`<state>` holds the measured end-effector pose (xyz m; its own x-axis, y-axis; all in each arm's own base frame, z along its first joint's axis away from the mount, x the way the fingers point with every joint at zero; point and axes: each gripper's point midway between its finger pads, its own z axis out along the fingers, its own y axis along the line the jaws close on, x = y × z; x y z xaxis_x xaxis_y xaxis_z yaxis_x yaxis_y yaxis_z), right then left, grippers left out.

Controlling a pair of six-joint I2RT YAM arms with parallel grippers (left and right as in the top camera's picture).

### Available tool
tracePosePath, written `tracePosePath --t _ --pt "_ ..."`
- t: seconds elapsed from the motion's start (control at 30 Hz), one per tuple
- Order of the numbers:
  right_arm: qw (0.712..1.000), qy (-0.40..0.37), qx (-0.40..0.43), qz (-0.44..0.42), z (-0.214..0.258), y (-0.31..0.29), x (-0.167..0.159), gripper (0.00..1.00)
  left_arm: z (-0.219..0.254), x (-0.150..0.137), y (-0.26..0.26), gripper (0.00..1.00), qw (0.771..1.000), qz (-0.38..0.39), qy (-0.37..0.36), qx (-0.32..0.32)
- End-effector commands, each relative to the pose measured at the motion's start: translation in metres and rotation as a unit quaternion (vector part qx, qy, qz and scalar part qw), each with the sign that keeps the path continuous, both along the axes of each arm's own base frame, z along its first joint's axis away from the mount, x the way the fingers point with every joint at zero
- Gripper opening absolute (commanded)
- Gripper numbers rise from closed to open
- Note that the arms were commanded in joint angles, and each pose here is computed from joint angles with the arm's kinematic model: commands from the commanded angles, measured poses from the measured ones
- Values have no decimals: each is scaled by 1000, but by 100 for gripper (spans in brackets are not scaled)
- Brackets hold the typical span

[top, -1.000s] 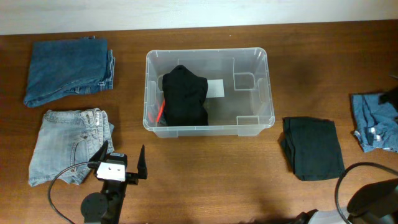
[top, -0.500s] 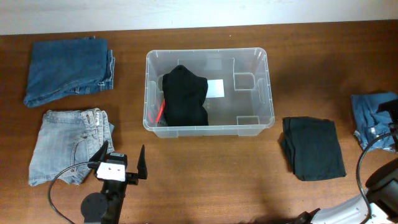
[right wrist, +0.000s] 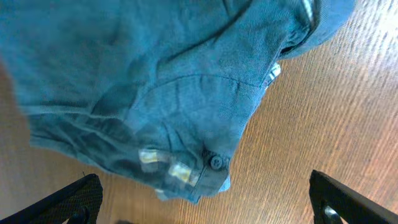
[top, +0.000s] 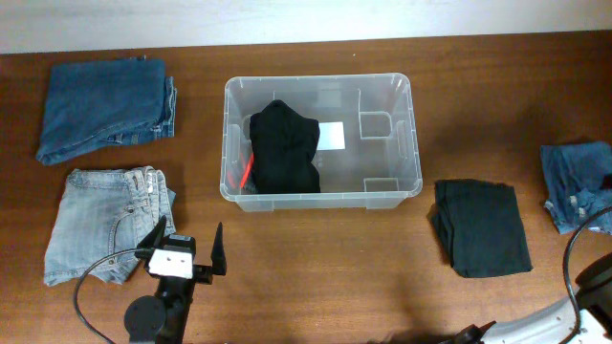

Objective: Pack container
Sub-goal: 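Move the right gripper to the blue denim item and grasp it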

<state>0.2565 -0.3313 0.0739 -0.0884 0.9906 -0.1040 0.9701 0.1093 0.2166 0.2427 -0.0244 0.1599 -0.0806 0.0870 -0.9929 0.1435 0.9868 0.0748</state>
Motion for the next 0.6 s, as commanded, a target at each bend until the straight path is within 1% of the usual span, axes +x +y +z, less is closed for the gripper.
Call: tracePosePath --t 0.0,0.07,0.2,0.47,0.57 --pt "1000 14 13 8 -24 -1 0 99 -1 0 -1 99 1000 -5 -1 4" --pt "1000 3 14 23 -29 -3 6 99 -1 0 -1 99 1000 -5 0 4" --pt "1000 -5 14 24 -42 -8 12 99 -1 0 -1 100 1000 -5 -1 4" --pt "999 -6 22 25 -69 -13 18 99 -1 0 -1 99 1000 -5 0 4" --pt "999 -7 22 25 -72 -14 19 99 -1 0 -1 99 1000 -5 0 4"
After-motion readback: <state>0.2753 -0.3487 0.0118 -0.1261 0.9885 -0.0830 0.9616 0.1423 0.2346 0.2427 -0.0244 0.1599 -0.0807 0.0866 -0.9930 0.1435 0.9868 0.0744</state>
